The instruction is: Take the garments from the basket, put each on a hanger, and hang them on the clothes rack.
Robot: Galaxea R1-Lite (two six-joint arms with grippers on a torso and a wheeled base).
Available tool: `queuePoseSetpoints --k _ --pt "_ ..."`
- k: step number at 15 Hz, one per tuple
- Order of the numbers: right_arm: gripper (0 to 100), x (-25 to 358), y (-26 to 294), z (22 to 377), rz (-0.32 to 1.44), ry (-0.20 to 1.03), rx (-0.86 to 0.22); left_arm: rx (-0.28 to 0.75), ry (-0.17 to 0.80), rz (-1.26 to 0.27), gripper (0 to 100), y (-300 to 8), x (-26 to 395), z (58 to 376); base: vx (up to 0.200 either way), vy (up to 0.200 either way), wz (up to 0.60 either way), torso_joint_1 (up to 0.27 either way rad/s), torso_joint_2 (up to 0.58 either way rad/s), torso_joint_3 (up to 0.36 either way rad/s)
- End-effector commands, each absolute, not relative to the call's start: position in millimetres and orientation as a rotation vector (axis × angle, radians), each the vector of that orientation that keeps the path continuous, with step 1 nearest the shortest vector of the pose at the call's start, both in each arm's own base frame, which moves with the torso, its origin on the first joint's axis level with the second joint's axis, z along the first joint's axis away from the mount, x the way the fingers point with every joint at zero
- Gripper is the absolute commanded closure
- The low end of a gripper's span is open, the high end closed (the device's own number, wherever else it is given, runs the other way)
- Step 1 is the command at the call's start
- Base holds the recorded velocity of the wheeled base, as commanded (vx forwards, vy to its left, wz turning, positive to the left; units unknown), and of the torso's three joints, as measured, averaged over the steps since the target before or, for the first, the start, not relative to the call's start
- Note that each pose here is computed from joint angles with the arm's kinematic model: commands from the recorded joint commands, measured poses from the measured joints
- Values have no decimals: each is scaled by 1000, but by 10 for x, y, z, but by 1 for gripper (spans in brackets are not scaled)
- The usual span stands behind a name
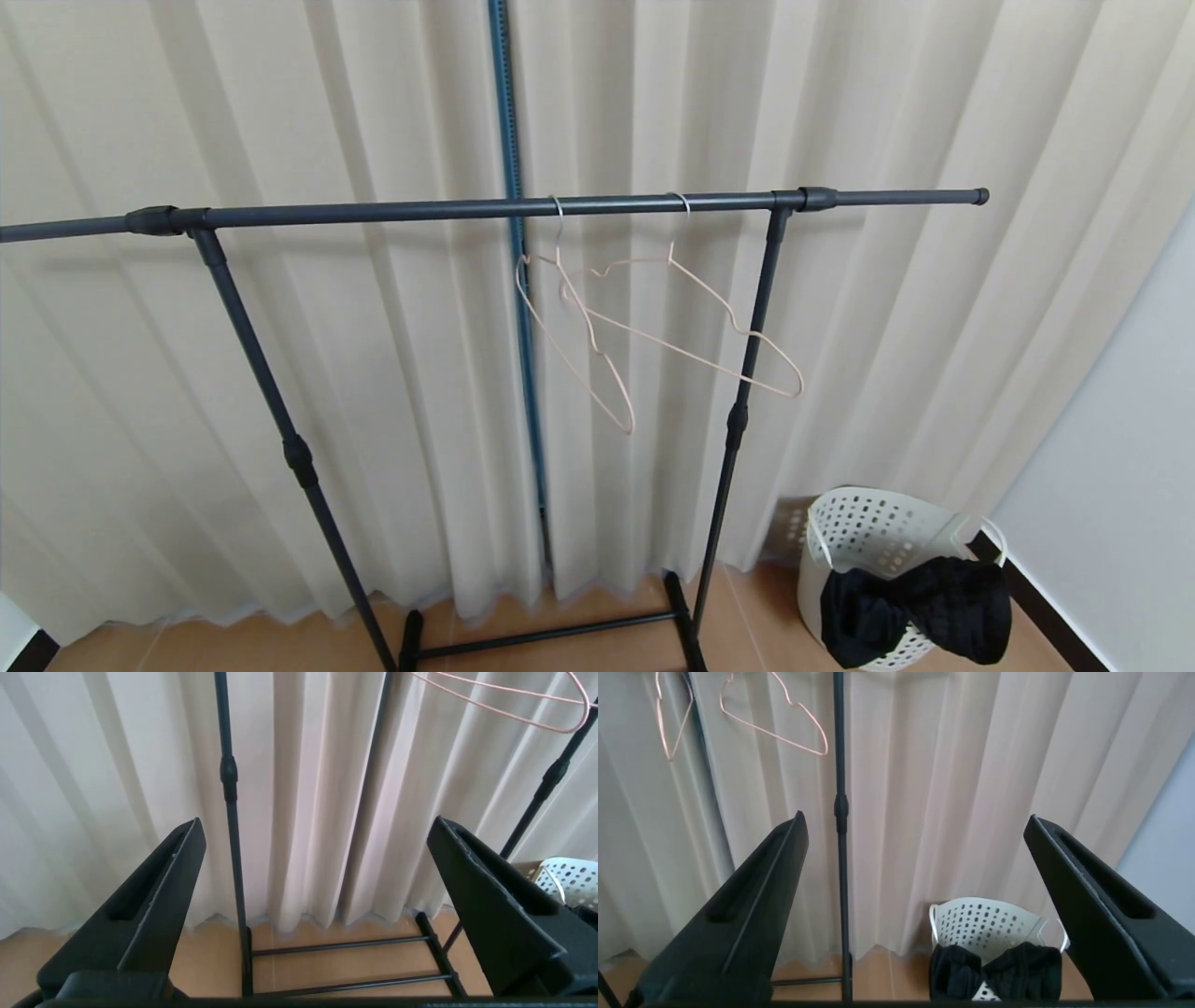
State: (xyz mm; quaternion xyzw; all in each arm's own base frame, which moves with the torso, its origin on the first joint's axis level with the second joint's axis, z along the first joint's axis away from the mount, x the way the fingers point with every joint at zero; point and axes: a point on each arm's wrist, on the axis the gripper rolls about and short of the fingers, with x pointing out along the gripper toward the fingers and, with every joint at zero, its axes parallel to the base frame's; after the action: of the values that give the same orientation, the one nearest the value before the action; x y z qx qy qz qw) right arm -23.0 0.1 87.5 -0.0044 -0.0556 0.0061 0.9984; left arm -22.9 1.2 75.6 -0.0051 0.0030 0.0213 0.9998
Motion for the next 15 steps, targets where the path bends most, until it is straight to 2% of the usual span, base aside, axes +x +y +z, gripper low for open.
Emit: queuePoseSetpoints --k 1,15 --pt "0 -231 1 875 13 -112 -9 -11 7 43 0 12 -228 756 0 0 0 -154 393 237" --pt "0 -231 1 875 13 -112 -6 -11 6 43 0 12 -229 756 0 0 0 -200 515 318"
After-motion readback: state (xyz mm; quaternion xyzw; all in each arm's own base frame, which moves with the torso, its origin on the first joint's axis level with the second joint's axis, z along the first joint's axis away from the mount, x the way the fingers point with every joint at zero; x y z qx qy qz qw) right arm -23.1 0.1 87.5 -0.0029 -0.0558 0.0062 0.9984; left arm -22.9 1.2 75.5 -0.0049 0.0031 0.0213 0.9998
